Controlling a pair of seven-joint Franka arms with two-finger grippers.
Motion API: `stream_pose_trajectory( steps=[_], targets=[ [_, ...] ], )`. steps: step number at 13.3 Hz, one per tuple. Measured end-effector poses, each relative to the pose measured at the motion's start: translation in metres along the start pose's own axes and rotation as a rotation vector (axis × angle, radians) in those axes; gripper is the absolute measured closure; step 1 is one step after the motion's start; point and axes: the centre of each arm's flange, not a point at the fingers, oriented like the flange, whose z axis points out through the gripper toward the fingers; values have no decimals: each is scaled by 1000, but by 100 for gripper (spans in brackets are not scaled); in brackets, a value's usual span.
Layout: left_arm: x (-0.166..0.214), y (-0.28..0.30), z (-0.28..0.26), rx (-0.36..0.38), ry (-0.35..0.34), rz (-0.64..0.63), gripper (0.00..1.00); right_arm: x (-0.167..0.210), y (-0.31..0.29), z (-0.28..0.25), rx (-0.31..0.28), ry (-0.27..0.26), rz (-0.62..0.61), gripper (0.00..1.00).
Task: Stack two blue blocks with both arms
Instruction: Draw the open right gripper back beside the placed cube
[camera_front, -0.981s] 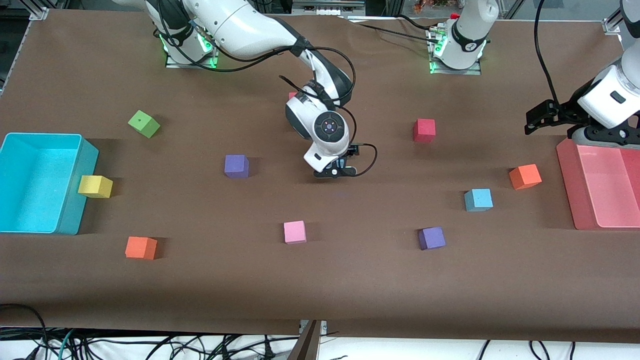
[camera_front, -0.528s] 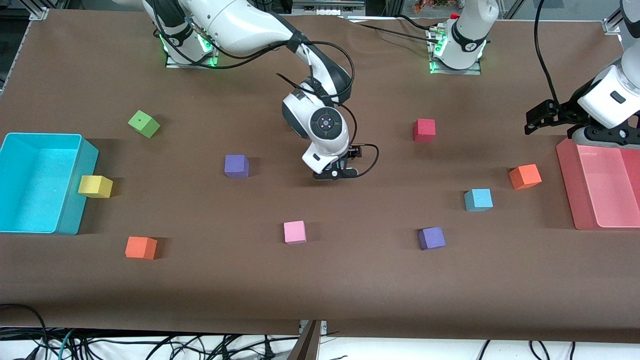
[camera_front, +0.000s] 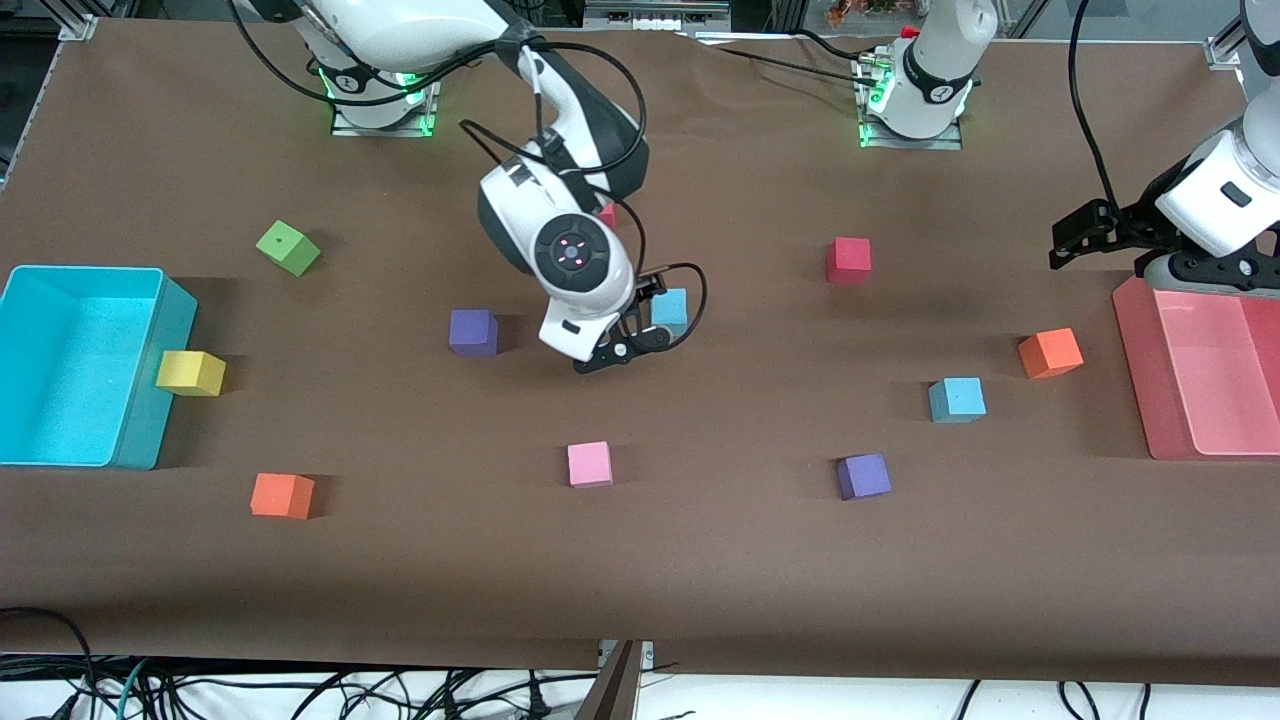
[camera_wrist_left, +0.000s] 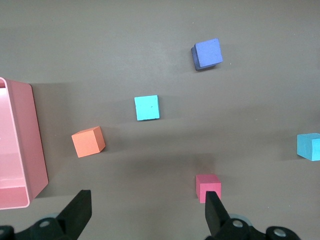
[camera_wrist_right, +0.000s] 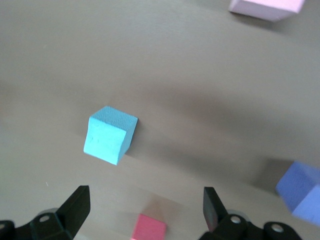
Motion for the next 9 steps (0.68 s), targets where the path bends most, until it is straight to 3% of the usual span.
stream_pose_trajectory(
  steps=[1,5,9],
  targets=[
    [0,0,0,0,0,0,0,2,5,5,21,24,-62,0],
    [0,0,0,0,0,0,0,-6,26,46,84,211,-176,0],
    [0,-1,0,0,-1,-1,0,-48,60,38,143,256,-353,0]
  ],
)
